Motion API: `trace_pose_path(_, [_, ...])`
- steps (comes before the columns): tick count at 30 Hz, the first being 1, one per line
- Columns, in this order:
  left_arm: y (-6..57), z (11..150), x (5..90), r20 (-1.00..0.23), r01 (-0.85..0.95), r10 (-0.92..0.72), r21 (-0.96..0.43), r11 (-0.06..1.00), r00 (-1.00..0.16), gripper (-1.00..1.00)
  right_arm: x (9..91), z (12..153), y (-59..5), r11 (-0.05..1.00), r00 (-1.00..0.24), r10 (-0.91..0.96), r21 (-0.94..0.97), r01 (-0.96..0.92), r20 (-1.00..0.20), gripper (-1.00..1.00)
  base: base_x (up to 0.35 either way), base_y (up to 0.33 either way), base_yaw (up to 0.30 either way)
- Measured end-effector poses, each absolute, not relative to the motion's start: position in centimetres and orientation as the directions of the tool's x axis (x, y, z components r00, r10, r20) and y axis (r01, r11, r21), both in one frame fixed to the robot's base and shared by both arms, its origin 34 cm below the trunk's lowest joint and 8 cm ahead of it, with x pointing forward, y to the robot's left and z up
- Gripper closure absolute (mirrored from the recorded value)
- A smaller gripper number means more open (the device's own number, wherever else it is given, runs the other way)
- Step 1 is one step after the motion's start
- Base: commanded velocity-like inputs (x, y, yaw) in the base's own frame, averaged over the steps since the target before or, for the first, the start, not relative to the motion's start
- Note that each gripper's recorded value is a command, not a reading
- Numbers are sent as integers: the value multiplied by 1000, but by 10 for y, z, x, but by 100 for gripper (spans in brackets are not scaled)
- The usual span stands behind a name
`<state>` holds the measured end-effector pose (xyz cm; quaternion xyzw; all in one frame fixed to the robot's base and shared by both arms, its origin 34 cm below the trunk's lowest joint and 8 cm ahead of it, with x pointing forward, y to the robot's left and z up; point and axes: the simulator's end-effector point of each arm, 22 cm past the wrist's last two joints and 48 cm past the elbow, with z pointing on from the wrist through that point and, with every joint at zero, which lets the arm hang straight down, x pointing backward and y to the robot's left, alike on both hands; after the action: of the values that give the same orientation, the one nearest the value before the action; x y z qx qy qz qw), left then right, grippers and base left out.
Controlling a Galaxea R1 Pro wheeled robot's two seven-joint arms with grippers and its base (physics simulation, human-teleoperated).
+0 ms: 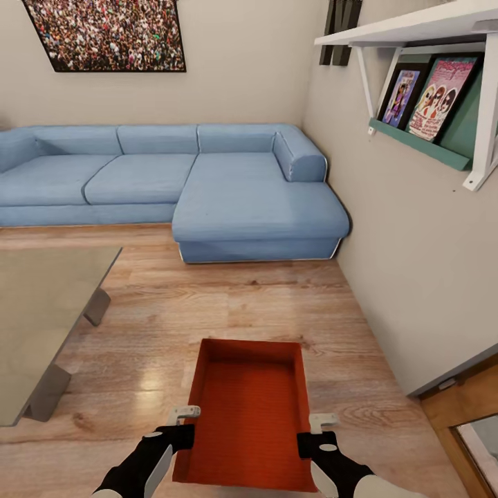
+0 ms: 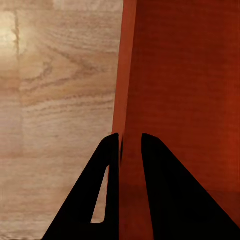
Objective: Move the two storage containers from the living room to the garage. In the garage, place one container on the floor and stack the other container on top of it (either order is fine).
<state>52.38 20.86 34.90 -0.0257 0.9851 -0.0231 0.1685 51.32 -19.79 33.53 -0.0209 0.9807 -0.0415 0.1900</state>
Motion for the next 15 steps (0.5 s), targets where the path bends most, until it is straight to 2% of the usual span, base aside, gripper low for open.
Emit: trace_pose_path(15, [209,358,531,-349,-42,-59,-55,998,-935,100,521,344,-198,996,-920,-57,-90,-24,-388,100,0,0,72])
